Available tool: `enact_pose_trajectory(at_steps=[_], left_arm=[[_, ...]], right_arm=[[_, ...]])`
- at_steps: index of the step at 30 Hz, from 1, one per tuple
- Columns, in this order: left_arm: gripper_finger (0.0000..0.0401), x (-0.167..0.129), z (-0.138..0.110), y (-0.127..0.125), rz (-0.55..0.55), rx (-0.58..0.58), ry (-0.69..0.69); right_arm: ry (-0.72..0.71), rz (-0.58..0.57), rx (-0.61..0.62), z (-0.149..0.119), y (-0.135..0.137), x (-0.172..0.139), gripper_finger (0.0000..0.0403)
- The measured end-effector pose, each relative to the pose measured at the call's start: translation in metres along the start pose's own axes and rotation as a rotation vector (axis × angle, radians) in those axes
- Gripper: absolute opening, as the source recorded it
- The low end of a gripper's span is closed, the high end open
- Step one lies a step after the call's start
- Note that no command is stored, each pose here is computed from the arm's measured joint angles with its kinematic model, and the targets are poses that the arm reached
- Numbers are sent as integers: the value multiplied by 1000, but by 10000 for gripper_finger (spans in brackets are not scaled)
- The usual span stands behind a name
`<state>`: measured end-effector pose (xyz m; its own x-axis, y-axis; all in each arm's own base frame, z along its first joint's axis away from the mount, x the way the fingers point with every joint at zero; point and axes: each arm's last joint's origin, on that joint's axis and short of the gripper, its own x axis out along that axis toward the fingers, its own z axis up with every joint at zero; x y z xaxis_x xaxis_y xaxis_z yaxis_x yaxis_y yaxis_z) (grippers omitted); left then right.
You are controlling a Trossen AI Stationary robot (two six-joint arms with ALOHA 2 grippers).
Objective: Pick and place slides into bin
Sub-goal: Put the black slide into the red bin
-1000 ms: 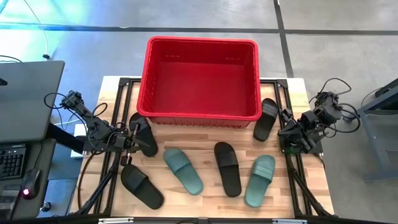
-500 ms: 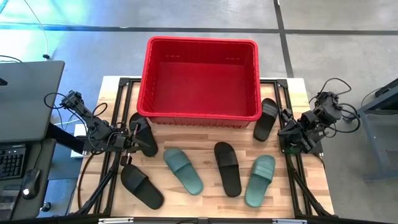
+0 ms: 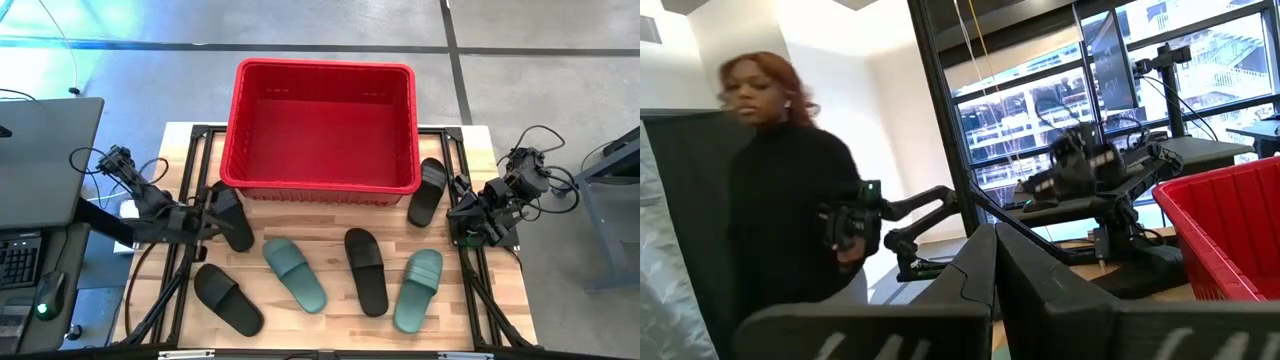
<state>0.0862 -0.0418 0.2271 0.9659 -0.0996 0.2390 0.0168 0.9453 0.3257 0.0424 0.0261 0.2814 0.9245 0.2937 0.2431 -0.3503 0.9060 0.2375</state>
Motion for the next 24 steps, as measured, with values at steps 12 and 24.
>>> enact_pose_trajectory(at_steps=[12,24], left_arm=[[12,15,147,80,494,257,270],[12,49,203,86,341,112,220]], right_arm=[[0,0,0,0,0,0,0],[-5,-7,-1,0,0,0,0]])
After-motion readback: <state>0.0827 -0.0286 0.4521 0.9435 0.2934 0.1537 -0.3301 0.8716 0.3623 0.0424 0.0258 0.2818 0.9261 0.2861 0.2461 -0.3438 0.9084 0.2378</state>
